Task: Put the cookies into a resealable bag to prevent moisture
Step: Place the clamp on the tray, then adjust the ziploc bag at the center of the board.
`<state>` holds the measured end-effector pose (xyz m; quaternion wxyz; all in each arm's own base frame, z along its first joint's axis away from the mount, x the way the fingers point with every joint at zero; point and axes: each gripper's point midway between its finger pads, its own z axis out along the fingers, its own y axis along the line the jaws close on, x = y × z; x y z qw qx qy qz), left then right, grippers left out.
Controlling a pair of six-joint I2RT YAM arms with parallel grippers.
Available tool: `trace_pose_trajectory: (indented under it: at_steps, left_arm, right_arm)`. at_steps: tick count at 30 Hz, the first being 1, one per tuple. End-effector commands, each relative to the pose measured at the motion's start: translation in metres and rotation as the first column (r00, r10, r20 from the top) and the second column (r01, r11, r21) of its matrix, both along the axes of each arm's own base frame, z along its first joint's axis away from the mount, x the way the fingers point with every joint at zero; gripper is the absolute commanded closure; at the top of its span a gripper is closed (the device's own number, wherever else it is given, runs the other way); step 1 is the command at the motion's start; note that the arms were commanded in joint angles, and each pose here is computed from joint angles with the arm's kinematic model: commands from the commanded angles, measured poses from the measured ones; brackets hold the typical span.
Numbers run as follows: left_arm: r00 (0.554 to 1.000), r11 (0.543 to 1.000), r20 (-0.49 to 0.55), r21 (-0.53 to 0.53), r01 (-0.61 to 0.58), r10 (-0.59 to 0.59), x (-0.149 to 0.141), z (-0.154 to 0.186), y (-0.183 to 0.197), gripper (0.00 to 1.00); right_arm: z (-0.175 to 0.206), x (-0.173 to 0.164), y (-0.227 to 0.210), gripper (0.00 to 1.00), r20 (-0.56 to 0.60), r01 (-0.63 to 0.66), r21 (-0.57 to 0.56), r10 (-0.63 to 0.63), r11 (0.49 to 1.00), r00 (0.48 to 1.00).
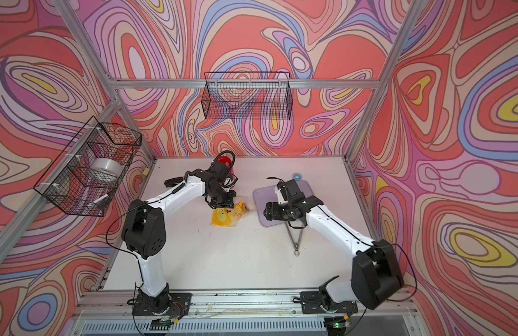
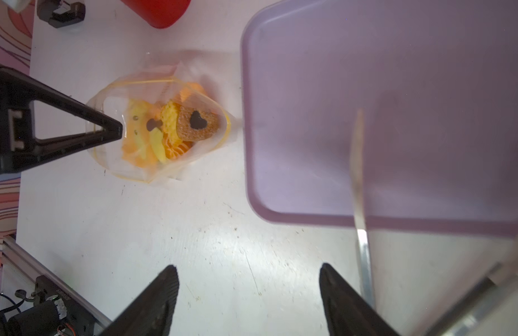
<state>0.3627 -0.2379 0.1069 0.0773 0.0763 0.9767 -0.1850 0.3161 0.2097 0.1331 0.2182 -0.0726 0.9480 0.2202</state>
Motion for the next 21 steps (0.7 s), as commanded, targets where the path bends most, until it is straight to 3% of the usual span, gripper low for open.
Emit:
trace_pose_trajectory:
  at_steps: [1,9,17,19,21]
  left_arm:
    - [0.999,1.0,0.021,-0.003,0.03,-0.03,-0.007,0.021,0.003,1.0]
    - [0.999,0.999,0.014,-0.008,0.035,-0.035,-0.012,0.017,0.004,1.0]
    - [0.999,0.999,0.023,-0.002,0.049,-0.049,-0.012,0.02,0.005,1.0]
    - [0.998,0.998,0.022,-0.006,0.055,-0.055,-0.013,0.02,0.004,1.0]
    - [0.998,0.998,0.02,-0.003,0.06,-0.06,-0.014,0.02,0.005,1.0]
  right_arm:
    - [0.006,0.028,0.039,0.24,0.083,-0.087,0.07,0.082,0.994,0.993]
    - [-0.034,0.06,0.066,0.27,0.045,-0.133,0.046,0.131,0.99,0.99]
    - [-0.052,0.068,0.09,0.29,0.022,-0.152,0.035,0.151,0.988,0.988]
    - [-0.062,0.076,0.084,0.34,0.013,-0.09,0.006,0.09,0.996,0.996]
    - [-0.068,0.084,0.079,0.54,0.017,-0.024,-0.013,0.024,1.0,1.0]
